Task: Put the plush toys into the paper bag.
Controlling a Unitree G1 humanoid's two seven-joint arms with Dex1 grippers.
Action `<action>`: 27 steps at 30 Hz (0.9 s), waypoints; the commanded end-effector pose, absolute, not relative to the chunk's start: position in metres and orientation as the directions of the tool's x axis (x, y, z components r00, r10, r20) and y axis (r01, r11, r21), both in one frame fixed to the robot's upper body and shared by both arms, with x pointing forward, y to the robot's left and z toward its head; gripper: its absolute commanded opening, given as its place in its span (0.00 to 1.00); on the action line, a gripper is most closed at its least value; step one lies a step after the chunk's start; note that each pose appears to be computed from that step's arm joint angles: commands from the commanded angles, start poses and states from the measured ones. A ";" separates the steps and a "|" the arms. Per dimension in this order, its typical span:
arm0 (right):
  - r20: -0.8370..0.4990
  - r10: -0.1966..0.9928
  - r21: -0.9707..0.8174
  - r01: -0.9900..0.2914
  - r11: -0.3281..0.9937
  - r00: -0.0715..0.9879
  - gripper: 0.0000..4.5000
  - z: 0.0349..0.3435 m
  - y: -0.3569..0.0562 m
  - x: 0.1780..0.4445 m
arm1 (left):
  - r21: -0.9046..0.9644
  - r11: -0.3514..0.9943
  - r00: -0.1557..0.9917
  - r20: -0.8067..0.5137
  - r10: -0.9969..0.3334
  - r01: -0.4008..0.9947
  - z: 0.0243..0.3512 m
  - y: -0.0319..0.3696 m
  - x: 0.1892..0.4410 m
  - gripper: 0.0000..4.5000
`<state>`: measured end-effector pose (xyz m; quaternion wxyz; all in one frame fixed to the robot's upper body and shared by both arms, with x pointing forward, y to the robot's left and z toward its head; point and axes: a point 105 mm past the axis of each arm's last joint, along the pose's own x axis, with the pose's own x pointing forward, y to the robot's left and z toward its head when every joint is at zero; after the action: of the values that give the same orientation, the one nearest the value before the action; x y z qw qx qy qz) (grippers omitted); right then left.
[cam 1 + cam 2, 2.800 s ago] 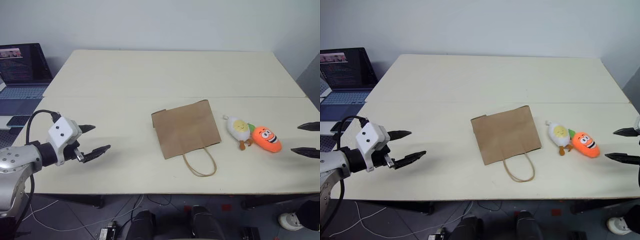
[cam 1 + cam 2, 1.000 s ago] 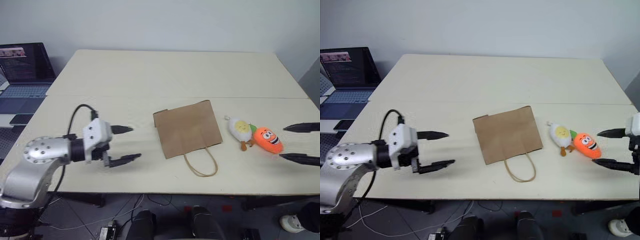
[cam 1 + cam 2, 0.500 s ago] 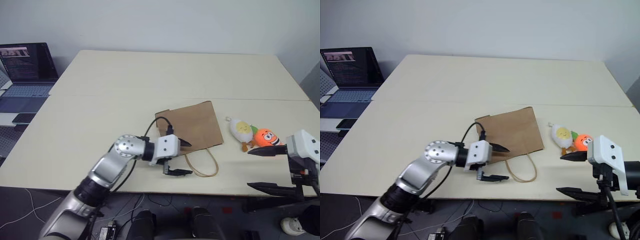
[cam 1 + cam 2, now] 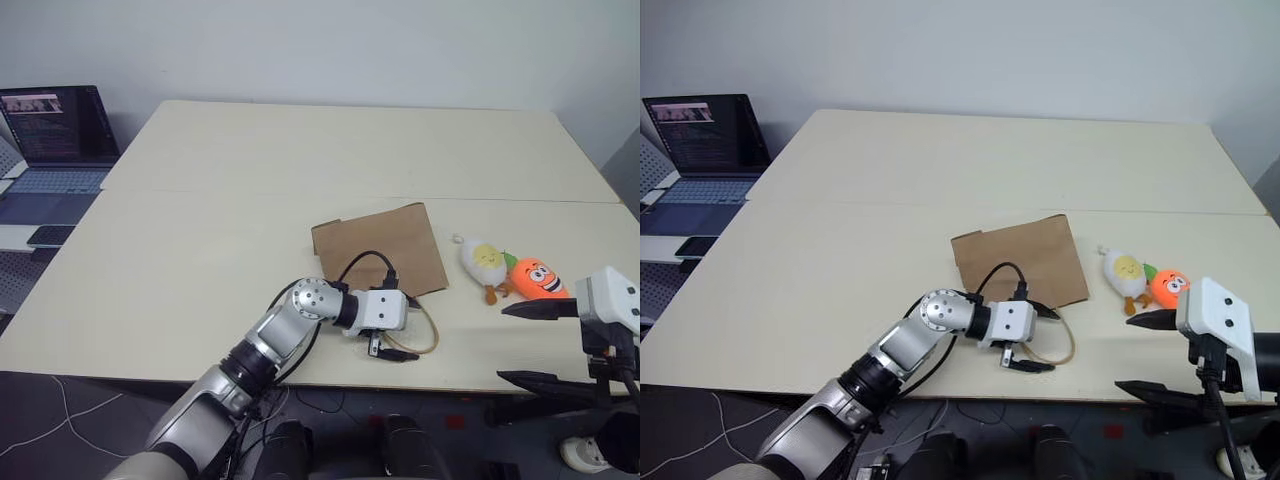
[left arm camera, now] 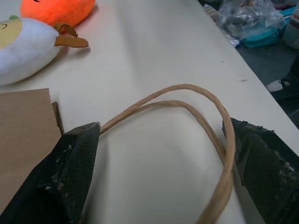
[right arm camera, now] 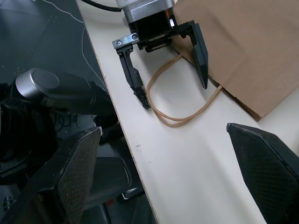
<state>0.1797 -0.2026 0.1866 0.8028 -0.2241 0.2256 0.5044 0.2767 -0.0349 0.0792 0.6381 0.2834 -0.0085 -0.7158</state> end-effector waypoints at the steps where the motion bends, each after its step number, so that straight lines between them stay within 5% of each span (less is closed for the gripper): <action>1: -0.580 0.703 -0.169 -0.905 0.391 0.412 1.00 0.192 -0.204 0.178 | 0.413 -0.211 -0.042 -0.382 -0.923 0.886 0.086 -0.042 0.276 0.91; 15: -0.565 0.709 -0.168 -0.900 0.402 0.422 1.00 0.190 -0.202 0.177 | 0.338 -0.216 -0.095 -0.340 -0.936 0.916 0.098 -0.038 0.274 0.01; 25: -0.500 0.700 -0.157 -0.848 0.506 0.511 1.00 0.170 -0.186 0.189 | 0.246 -0.067 -0.027 -0.160 -0.987 0.967 0.155 -0.017 0.288 0.01; 27: -0.466 0.705 -0.148 -0.833 0.533 0.534 0.92 0.166 -0.180 0.194 | 0.216 -0.043 -0.017 -0.124 -0.992 0.975 0.164 -0.014 0.291 0.00</action>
<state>0.1921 -0.1869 0.1651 0.8532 -0.1766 0.1911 0.4521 0.2915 -0.0138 0.1417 0.6904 0.1344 -0.0060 -0.7108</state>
